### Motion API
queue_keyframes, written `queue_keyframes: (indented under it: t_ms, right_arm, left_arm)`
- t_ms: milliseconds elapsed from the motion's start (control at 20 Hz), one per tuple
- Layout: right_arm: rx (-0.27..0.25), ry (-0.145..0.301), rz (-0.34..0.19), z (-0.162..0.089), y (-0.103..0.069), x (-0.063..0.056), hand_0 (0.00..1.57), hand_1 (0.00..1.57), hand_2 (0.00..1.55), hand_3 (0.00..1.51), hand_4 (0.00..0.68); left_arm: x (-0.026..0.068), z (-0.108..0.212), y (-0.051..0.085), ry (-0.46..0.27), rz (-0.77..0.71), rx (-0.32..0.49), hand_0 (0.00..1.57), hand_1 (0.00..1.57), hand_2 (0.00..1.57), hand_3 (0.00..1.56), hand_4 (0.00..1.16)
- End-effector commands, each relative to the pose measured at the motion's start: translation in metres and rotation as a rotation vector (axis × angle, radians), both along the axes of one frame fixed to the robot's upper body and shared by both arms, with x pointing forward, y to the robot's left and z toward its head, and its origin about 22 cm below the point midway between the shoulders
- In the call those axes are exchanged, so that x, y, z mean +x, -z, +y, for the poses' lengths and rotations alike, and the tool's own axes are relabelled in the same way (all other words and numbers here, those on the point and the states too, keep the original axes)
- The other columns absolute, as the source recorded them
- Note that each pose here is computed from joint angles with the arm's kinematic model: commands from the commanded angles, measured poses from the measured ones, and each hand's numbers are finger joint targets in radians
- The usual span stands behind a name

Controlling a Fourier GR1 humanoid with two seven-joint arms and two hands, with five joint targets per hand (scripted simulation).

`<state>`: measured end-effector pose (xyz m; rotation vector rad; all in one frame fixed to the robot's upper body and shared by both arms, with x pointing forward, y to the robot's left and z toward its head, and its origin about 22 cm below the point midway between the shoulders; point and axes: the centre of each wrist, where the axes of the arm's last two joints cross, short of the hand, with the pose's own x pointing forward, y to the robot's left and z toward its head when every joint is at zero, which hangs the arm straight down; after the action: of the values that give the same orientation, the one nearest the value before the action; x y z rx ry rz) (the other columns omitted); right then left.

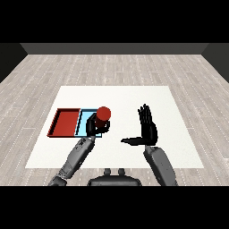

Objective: Pick the red can and put it in the red box

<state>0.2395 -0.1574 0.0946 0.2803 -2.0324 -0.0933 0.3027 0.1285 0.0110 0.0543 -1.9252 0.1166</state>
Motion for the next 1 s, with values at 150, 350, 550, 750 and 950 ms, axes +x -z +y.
queue_keyframes:
  t_ms: [150,350,550,750,950]
  right_arm:
    - [0.008,0.060,0.017,-0.056,0.017,-0.013,0.00,0.00,0.00,0.00,0.000]
    - [-0.022,0.135,0.071,-0.082,0.023,-0.016,0.00,0.00,0.00,0.00,0.000]
    - [-0.011,0.132,0.086,-0.077,0.038,-0.016,0.00,0.00,0.00,0.00,0.000]
    - [-0.003,0.135,0.120,-0.082,0.052,-0.024,0.00,0.00,0.00,0.00,0.000]
    - [-0.034,0.155,0.130,-0.088,0.048,0.000,0.00,0.00,0.00,0.00,0.000]
  left_arm:
    - [0.0110,0.082,-0.051,-0.129,-0.012,0.082,1.57,1.57,1.57,1.48,1.14]
    - [0.0235,0.130,-0.035,-0.232,0.031,0.195,1.57,1.57,1.57,1.49,1.11]
    - [0.0160,0.182,-0.031,-0.315,0.113,0.361,1.57,1.57,1.54,1.47,1.13]
    - [0.0320,0.206,-0.003,-0.392,0.321,0.427,1.57,1.57,1.55,1.50,1.11]
    - [0.0405,0.242,0.001,-0.468,0.495,0.531,1.57,1.57,1.55,1.47,1.05]
